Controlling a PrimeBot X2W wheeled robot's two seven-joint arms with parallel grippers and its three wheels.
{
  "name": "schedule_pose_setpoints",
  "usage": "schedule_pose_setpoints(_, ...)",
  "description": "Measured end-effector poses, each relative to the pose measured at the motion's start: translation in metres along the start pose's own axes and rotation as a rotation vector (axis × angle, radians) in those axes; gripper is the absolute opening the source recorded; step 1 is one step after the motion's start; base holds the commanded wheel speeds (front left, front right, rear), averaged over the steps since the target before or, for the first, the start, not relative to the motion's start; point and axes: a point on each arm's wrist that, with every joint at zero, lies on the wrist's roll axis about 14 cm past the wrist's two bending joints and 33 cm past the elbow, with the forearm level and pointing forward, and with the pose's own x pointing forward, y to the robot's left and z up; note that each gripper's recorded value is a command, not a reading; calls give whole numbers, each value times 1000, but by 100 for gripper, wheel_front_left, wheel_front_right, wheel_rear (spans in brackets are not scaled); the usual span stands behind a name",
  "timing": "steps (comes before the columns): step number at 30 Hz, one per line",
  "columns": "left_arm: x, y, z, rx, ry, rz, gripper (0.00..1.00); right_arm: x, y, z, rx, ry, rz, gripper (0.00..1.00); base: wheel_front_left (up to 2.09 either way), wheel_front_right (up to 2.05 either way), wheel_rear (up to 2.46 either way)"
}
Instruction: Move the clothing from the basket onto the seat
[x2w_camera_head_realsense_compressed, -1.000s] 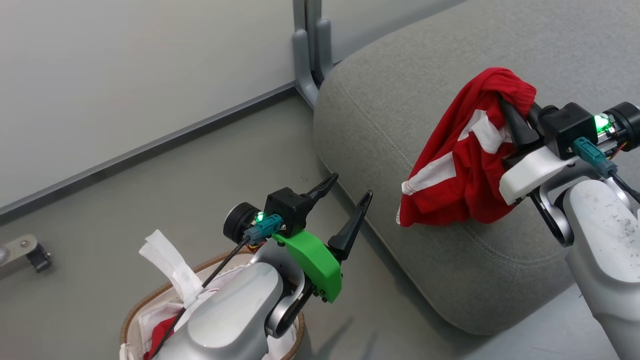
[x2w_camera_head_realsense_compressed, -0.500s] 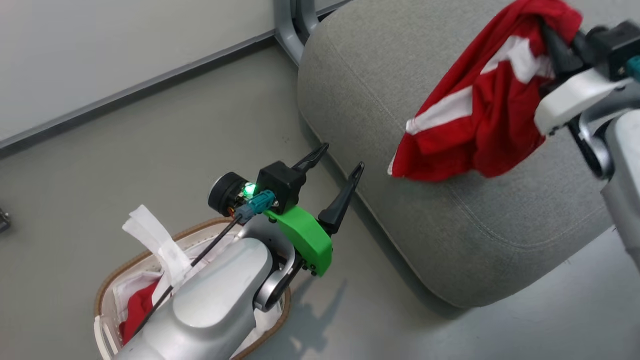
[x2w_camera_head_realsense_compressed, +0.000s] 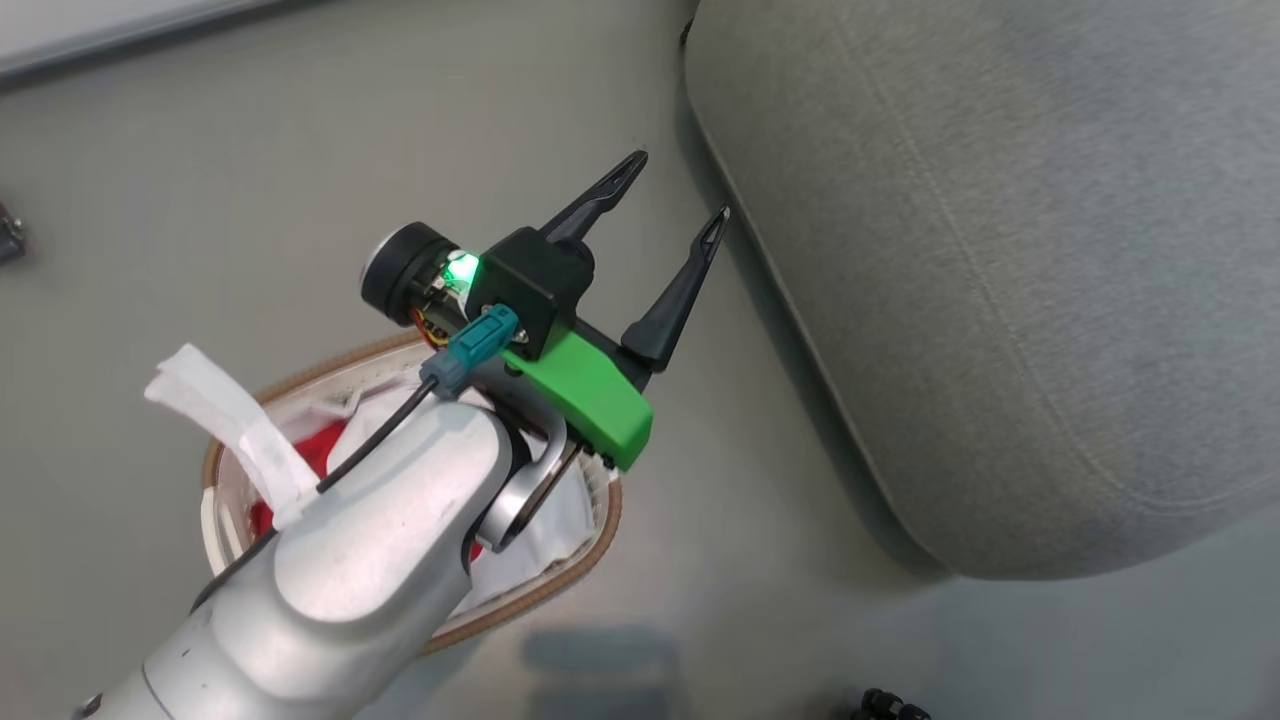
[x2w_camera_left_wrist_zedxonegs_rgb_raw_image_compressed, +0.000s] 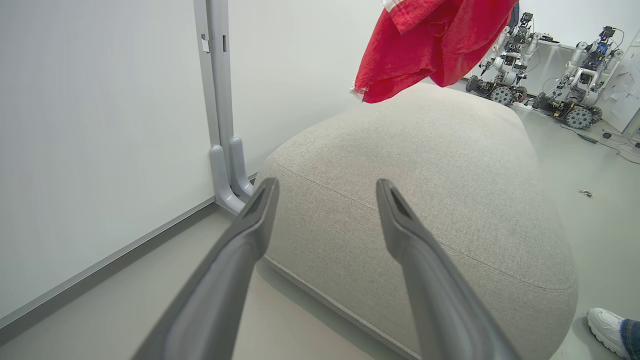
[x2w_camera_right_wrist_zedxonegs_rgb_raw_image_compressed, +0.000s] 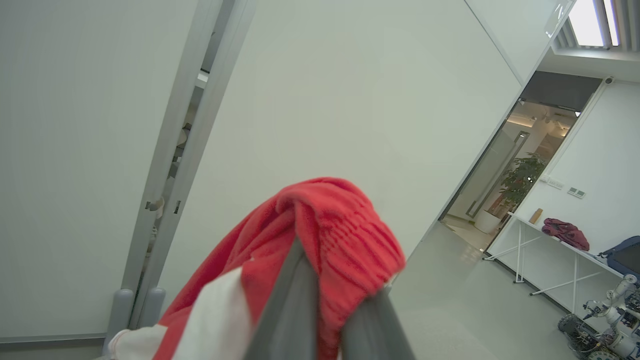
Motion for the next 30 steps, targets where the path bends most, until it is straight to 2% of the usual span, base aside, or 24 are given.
schedule_pose_setpoints(4, -4, 15, -2, -6, -13, 17, 100, 27, -9, -11, 30, 4, -73, 0, 0, 0, 0)
schedule_pose_setpoints(8, -9, 25, -17, -25, 11, 20, 100, 41, 6, -65, 62, 86, -107, 0, 0, 0, 0)
schedule_pose_setpoints(12, -14, 35, -34, -52, 34, 29, 100, 42, 47, -130, 93, 188, -80, 0, 0, 0, 0)
schedule_pose_setpoints(18, -23, 55, -70, -93, 102, 65, 100, 6, 123, -242, 122, 405, 10, 0, 0, 0, 0)
schedule_pose_setpoints(22, -31, 66, -90, -107, 147, 90, 100, -20, 172, -285, 144, 514, 87, 0, 0, 0, 0)
schedule_pose_setpoints(25, -33, 69, -96, -115, 156, 97, 100, -34, 190, -299, 143, 563, 128, 0, 0, 0, 0)
schedule_pose_setpoints(27, -33, 69, -96, -115, 157, 98, 100, -41, 193, -304, 134, 584, 145, 25, 0, 0, 0)
schedule_pose_setpoints(28, -33, 69, -96, -115, 158, 101, 100, -43, 194, -304, 128, 589, 152, 95, 0, 0, 0)
schedule_pose_setpoints(29, -33, 69, -97, -116, 161, 102, 100, -45, 194, -304, 125, 593, 157, 100, 0, 0, 0)
schedule_pose_setpoints(30, -33, 68, -97, -116, 163, 103, 100, -47, 195, -304, 128, 594, 160, 100, 0, 0, 0)
